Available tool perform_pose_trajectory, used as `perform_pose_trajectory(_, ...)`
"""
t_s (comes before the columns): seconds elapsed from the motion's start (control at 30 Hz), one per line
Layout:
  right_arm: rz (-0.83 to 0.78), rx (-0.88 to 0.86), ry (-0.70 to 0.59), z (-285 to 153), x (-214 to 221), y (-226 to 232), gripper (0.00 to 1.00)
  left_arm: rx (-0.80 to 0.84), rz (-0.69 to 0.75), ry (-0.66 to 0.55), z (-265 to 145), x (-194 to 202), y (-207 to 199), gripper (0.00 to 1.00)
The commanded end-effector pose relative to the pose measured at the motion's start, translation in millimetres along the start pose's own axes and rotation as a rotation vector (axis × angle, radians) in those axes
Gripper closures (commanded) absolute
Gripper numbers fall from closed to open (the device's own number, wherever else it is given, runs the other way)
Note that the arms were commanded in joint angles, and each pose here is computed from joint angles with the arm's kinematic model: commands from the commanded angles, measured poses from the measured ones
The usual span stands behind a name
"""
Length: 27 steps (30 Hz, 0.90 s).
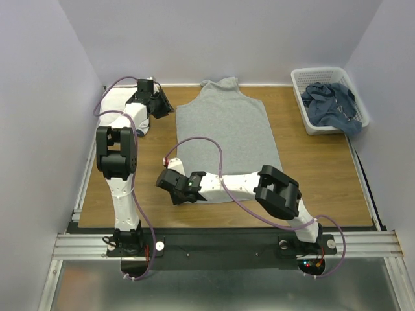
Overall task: Fold and stack the tank tops
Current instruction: Fold the tank top
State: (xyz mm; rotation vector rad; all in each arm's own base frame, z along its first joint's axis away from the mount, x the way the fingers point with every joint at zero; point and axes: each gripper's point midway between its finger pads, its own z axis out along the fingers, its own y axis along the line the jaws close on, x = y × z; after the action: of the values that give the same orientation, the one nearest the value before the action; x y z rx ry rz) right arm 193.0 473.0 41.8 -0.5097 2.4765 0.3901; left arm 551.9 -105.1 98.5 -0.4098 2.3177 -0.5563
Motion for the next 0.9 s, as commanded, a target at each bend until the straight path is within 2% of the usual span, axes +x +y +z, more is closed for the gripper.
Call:
perform_pose_trajectory(0.0, 0.001, -0.014, -0.026, -1.7, 1.3, 14.6, 0.69, 0.038, 0.03, -0.028, -1.4, -10.2, -9.8, 0.54)
perform_pose_trajectory(0.2, -0.016, -0.016, -0.003, -10.6, 15.6, 10.2, 0.66, 0.05, 0.023, -0.023, -0.5, -9.1, -11.7, 0.54)
perform_pose_trajectory(0.33, -0.006, 0.013, 0.049, -16.1, 41.2, -11.4, 0.83, 0.051, 0.017, -0.022, -1.5, -7.7, -11.7, 0.54)
perform_pose_trajectory(0.4, 0.01, 0.002, 0.047, -28.9, 40.8, -15.8, 0.91, 0.053, 0.004, -0.024, -1.9, -6.3, -11.5, 0.54)
perform_pose_trajectory(0.5, 0.02, -0.015, 0.054, -47.2, 46.0, -25.8, 0.96, 0.058, -0.012, -0.026, -3.9, -0.5, -10.0, 0.54)
perform_pose_trajectory(0.87, 0.024, -0.141, 0.08, -89.2, 52.5, -26.8, 0.96, 0.039, -0.034, -0.02, 4.8, 24.1, -6.9, 0.49)
